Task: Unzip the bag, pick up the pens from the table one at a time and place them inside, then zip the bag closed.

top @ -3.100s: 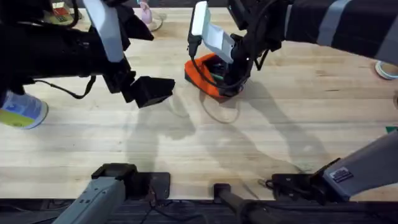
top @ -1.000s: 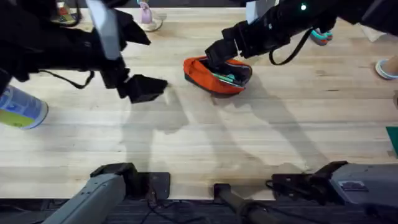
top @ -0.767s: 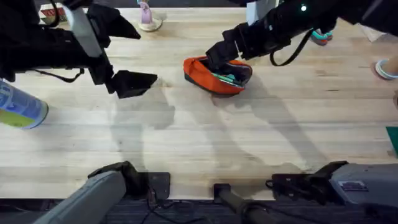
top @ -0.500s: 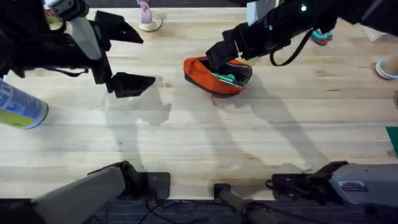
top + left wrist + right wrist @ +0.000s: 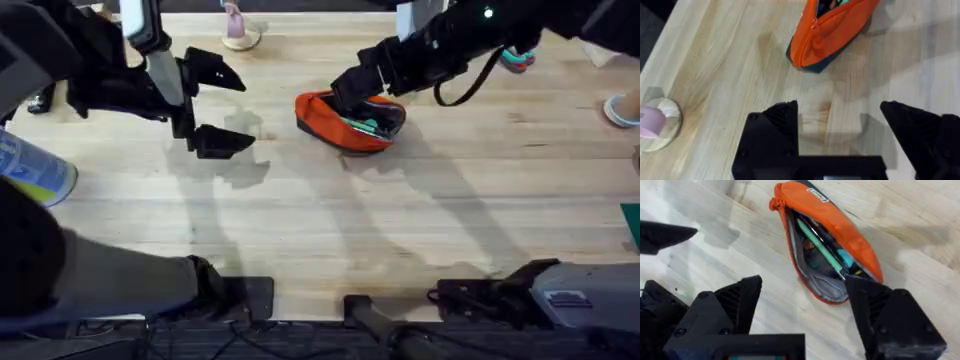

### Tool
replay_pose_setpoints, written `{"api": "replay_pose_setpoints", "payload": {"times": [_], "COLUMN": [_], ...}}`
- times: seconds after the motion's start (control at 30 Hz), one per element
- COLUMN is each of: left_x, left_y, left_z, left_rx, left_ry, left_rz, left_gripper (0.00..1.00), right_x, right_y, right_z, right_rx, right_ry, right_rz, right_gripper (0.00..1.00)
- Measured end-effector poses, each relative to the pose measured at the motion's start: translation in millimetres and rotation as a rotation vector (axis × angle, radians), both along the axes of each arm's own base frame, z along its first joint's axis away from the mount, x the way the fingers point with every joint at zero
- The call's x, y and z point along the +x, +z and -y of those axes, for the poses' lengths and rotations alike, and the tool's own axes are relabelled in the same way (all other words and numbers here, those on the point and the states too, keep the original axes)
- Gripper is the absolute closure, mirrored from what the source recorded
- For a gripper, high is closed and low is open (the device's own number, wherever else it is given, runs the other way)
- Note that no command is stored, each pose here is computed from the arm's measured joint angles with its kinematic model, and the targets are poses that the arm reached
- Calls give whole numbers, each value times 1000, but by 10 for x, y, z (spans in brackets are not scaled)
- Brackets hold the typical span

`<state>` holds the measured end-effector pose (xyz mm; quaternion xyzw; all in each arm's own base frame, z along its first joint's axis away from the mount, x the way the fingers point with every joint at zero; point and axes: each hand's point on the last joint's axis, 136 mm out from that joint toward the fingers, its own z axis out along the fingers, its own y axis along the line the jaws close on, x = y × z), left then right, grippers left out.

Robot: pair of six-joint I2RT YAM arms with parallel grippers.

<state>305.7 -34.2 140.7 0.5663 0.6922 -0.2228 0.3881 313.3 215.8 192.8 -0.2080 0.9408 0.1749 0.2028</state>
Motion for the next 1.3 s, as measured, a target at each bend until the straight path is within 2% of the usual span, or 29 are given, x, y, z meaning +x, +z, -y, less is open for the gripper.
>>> {"api": "replay_pose_setpoints", "payload": {"times": [0.17, 0.33, 0.67, 0.93, 1.1, 1.3], "left_x": [107, 192, 266, 266, 266, 266], "left_y": [-230, -373, -390, -390, -390, -390], "left_z": [-11, -11, -20, -20, -20, -20], "left_rx": [-38, -72, -79, -78, -78, -78], "left_ry": [-10, -12, -15, -15, -15, -15], "left_rz": [-27, -32, 4, 4, 4, 4], "left_gripper": [8, 8, 8, 8, 8, 8], "right_x": [-2, -72, -274, -356, -360, -304], "right_y": [-1, -4, 106, 238, 172, 152], "right_z": [0, -41, -321, -758, -797, -751], "right_rx": [5, 60, 242, 310, 263, 308], "right_ry": [-13, -85, -119, -99, -248, -496], "right_rz": [-7, -85, -251, -213, -198, -274], "right_gripper": [4, 4, 4, 4, 4, 4]}}
